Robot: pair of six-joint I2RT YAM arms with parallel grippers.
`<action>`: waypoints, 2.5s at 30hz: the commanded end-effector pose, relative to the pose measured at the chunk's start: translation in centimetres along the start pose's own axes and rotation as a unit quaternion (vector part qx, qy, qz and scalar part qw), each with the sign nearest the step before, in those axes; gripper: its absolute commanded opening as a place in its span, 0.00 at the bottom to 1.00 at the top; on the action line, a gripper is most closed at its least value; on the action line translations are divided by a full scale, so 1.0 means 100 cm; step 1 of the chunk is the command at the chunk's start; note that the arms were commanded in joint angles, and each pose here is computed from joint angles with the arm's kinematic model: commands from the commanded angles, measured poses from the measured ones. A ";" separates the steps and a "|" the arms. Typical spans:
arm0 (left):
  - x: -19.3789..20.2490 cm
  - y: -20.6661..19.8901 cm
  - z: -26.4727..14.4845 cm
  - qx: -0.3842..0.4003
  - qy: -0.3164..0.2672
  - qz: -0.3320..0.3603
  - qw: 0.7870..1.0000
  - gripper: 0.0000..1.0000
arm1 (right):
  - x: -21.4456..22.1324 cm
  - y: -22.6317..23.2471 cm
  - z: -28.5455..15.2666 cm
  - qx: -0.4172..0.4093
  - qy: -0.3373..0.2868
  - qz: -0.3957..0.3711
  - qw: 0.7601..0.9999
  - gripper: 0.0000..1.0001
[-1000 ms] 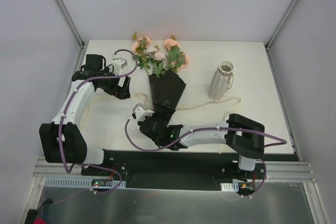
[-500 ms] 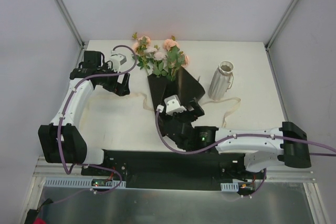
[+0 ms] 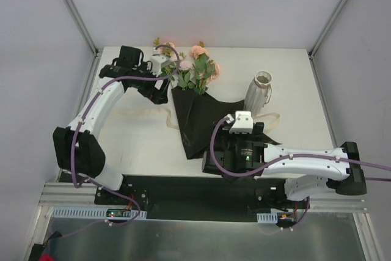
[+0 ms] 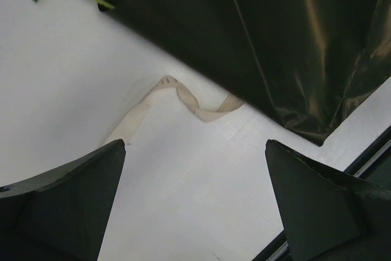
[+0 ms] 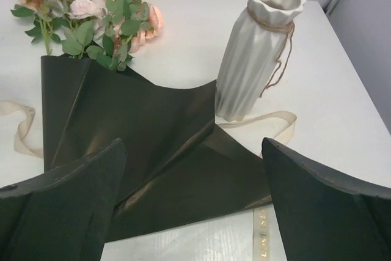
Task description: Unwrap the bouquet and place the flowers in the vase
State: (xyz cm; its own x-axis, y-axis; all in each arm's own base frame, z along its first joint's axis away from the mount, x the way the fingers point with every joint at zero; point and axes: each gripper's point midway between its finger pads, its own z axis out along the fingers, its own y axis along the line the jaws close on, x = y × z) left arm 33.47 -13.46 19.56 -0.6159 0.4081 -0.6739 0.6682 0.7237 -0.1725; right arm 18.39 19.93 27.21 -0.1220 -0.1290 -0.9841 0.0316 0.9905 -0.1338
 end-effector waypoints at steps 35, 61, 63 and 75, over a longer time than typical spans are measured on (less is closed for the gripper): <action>0.031 -0.009 -0.026 -0.029 -0.001 -0.003 1.000 0.99 | 0.143 0.013 0.168 -0.101 0.266 0.133 0.949 0.51; 0.004 0.058 -0.083 -0.199 -0.082 -0.130 0.968 0.99 | 0.005 0.183 0.128 -0.339 0.151 0.013 0.929 0.01; 0.001 0.080 -0.110 -0.231 -0.123 -0.183 0.948 0.99 | -0.003 0.212 0.119 -0.373 0.147 0.012 0.916 0.01; 0.028 0.099 -0.166 -0.345 -0.170 -0.232 0.893 0.99 | -0.016 0.341 0.053 -0.530 0.161 0.061 0.830 0.01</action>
State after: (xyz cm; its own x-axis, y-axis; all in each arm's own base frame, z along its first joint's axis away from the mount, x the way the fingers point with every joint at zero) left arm 32.24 1.73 26.76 -0.5760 -0.0836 -0.8131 0.0259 0.9924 -0.1203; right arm 27.25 49.55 20.22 -0.4397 -0.2441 -0.8643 -0.7460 0.6351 0.2001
